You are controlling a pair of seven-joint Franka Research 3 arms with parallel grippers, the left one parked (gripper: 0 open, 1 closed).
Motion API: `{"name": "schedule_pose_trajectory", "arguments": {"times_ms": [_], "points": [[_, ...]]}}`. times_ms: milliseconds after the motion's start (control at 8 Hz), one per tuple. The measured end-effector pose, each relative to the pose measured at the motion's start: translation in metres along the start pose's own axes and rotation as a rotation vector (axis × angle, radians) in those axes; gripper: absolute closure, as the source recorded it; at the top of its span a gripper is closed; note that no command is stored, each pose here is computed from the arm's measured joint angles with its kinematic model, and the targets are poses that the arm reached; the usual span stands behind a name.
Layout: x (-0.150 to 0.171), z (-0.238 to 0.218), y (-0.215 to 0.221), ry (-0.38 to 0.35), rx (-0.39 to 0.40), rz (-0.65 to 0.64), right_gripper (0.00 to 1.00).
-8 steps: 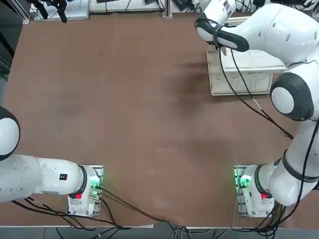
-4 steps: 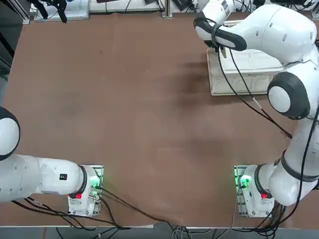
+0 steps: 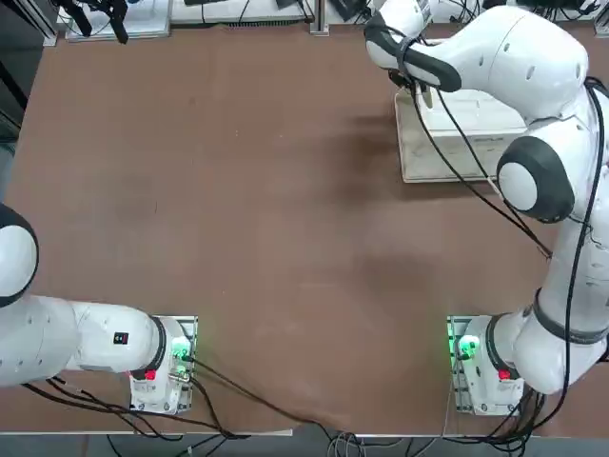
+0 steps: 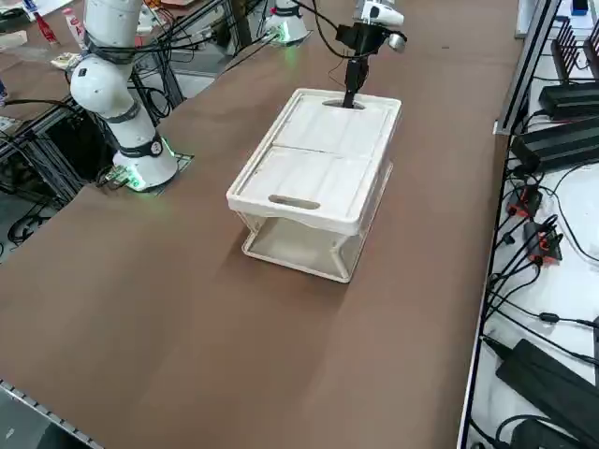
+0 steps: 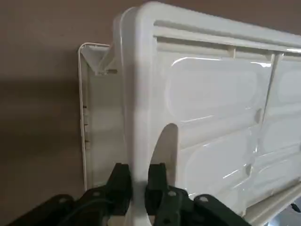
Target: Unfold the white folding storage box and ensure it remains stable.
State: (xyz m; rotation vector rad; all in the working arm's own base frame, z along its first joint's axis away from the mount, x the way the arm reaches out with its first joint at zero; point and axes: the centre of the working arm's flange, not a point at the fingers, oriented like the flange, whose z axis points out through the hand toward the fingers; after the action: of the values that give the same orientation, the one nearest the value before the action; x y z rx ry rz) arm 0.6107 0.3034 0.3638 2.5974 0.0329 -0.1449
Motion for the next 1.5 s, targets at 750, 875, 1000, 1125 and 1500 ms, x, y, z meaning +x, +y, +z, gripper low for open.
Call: {"name": "schedule_pose_trajectory", "arguments": {"times_ms": [750, 875, 1000, 1125, 1500], "points": [[-0.0069, -0.0050, -0.0101, 0.022, -0.072, -0.017, 0.81], [-0.0074, -0.0053, -0.0108, 0.024, -0.077, -0.015, 0.81], [-0.0075, -0.0055, -0.0107, 0.024, -0.077, -0.012, 0.81], [-0.0072, -0.0061, -0.0103, 0.026, -0.077, -0.009, 0.81], [-0.0065, -0.0072, -0.0093, 0.028, -0.076, -0.004, 0.81]]}}
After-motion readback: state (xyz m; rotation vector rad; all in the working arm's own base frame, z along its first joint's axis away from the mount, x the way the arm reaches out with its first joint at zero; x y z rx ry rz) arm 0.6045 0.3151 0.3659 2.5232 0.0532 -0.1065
